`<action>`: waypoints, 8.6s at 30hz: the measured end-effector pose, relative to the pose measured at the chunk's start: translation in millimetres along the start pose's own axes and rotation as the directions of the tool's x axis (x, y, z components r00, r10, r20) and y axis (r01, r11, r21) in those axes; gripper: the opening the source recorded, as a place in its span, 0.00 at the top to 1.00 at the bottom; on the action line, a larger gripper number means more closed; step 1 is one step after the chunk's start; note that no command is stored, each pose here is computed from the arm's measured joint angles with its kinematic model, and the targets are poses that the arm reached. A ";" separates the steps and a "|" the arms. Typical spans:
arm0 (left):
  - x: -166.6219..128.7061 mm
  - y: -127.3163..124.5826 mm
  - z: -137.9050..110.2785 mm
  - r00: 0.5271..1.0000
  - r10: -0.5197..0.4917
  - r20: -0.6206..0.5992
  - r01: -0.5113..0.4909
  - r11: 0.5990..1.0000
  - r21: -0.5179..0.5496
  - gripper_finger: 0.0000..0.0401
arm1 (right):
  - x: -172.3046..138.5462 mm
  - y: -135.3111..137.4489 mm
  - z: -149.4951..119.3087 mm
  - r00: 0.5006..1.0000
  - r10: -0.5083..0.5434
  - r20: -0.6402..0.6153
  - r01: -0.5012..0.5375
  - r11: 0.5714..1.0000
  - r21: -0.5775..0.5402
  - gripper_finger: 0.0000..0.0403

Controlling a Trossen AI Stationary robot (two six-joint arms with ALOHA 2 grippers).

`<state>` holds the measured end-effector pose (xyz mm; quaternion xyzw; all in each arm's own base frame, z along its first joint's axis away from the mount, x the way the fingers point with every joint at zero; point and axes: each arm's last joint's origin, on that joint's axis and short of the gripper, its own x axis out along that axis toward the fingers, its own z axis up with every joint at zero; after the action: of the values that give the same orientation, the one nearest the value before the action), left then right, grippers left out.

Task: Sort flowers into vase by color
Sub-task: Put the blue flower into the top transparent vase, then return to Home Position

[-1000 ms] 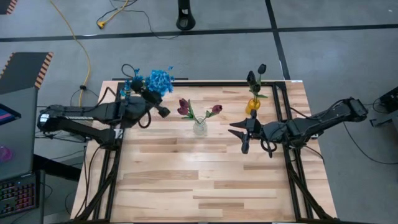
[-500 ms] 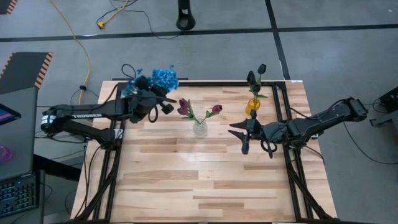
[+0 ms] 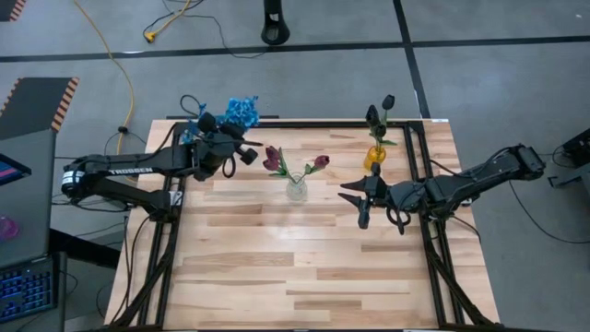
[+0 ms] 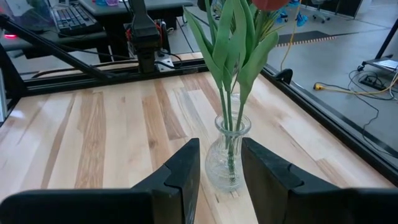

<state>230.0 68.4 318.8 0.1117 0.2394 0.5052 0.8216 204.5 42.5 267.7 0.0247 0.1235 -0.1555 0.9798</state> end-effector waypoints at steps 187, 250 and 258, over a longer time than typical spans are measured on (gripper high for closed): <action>-87.1 62.0 -136.4 0.665 -0.514 0.542 0.655 0.751 -0.091 1.00 | -52.1 -69.5 -68.5 0.965 0.132 0.225 -0.150 0.987 0.066 0.92; -61.8 17.6 -193.4 0.596 -0.536 0.598 0.686 0.727 -0.032 1.00 | -51.0 -81.4 -107.2 0.934 0.160 0.320 -0.185 0.982 0.048 0.93; -61.8 17.5 -193.4 0.595 -0.536 0.598 0.690 0.723 -0.038 1.00 | -60.0 -84.0 -113.6 0.940 0.160 0.302 -0.184 0.981 0.053 0.92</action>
<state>95.3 10.7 177.2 0.0499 -0.0526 0.1612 0.9843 96.5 -9.6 171.9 0.0514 -0.0338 -0.0760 0.9952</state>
